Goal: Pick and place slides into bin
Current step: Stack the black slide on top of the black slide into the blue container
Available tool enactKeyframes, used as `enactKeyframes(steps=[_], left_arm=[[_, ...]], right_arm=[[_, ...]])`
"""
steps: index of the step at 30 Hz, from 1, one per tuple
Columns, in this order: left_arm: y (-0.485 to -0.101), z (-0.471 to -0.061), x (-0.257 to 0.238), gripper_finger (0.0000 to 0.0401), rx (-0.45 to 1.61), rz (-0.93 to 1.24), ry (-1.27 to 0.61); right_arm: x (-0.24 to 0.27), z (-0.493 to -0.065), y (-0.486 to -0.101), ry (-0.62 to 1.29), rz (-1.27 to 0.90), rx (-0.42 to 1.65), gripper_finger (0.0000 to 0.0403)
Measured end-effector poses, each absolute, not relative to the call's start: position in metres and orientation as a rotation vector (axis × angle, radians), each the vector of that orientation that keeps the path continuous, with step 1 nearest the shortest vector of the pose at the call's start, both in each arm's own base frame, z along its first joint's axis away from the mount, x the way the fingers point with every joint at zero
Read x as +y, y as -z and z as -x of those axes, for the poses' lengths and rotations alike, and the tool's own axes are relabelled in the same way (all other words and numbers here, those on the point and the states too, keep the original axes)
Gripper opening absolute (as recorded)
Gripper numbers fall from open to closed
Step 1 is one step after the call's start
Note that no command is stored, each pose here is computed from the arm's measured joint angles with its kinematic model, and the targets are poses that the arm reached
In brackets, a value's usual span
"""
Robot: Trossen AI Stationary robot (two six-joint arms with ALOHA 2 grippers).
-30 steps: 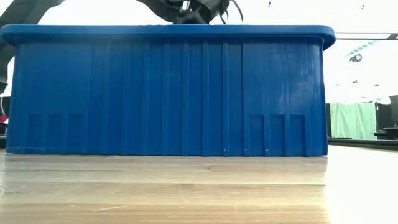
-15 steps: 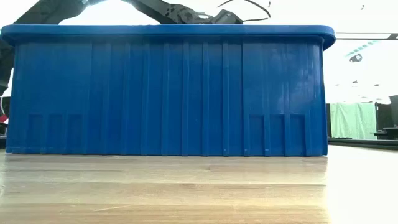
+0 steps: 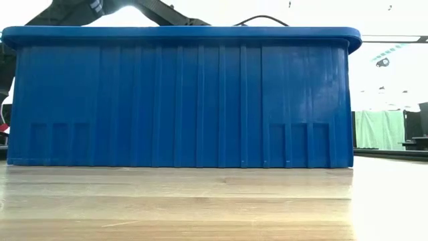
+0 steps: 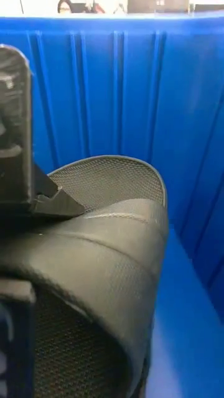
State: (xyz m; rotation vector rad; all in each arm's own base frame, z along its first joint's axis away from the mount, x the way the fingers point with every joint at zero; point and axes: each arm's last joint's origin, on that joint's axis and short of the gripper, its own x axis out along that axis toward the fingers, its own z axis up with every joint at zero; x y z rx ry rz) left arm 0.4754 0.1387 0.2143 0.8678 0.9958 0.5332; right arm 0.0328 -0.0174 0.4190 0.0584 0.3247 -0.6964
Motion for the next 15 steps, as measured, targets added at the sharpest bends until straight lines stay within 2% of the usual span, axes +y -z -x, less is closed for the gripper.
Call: enactKeyframes(steps=[10,15], left_arm=[[-0.218,-0.477,0.146,0.0000,0.950,-0.841,-0.559],[-0.212,-0.475,0.148,0.0000,0.928,-0.720,-0.567]], right_arm=[[-0.017,-0.036,-0.419,0.697,-0.054,0.335,0.0054],[-0.017,-0.038,-0.419,0.697,-0.052,0.341,0.0054]])
